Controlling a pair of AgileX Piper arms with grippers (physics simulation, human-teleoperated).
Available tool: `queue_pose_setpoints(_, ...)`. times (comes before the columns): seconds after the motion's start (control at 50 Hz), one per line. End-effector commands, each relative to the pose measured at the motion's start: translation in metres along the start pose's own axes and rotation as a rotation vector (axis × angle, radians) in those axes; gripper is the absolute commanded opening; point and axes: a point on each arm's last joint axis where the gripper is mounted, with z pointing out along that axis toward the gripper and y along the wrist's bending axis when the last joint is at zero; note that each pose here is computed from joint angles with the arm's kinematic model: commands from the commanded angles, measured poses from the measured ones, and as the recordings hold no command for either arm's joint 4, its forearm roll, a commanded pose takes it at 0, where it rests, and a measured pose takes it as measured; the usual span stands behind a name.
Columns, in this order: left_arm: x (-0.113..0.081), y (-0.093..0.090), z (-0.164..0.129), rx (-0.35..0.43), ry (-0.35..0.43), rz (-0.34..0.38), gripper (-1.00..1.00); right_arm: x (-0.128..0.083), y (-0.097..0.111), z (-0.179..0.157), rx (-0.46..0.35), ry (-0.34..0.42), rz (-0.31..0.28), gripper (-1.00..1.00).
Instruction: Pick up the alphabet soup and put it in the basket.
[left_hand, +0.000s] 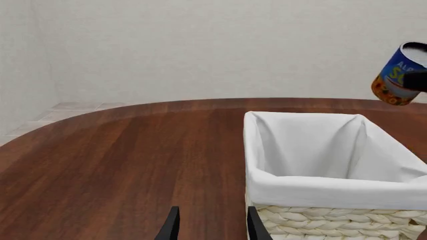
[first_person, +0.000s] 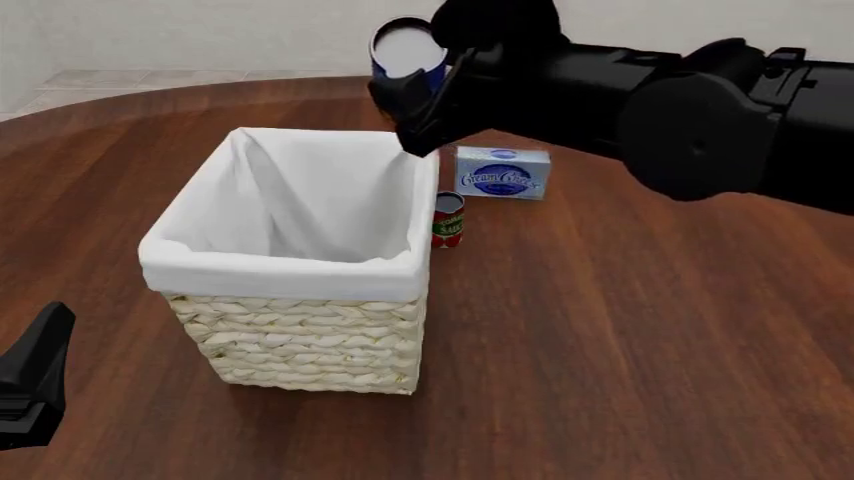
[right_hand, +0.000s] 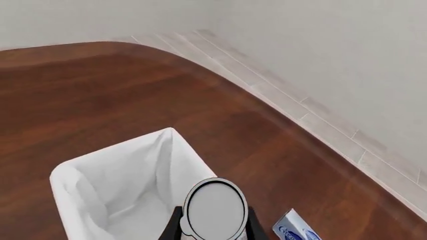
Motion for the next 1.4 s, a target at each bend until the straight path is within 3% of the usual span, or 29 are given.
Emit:
queue_pose_setpoints(0.02, 0.000, 0.000, 0.000, 0.000, 0.000, 0.000, 1.00, -0.007, 0.009, 0.004, -0.026, -0.025, 0.035, -1.00)
queue_pose_setpoints(0.88, 0.000, 0.000, 0.000, 0.000, 0.000, 0.000, 1.00, -0.002, 0.038, 0.034, -0.101, -0.001, 0.040, -1.00)
queue_pose_setpoints(1.4, 0.000, 0.000, 0.000, 0.000, 0.000, 0.000, 1.00, 0.003, 0.045, 0.042, -0.115, 0.009, 0.051, -1.00)
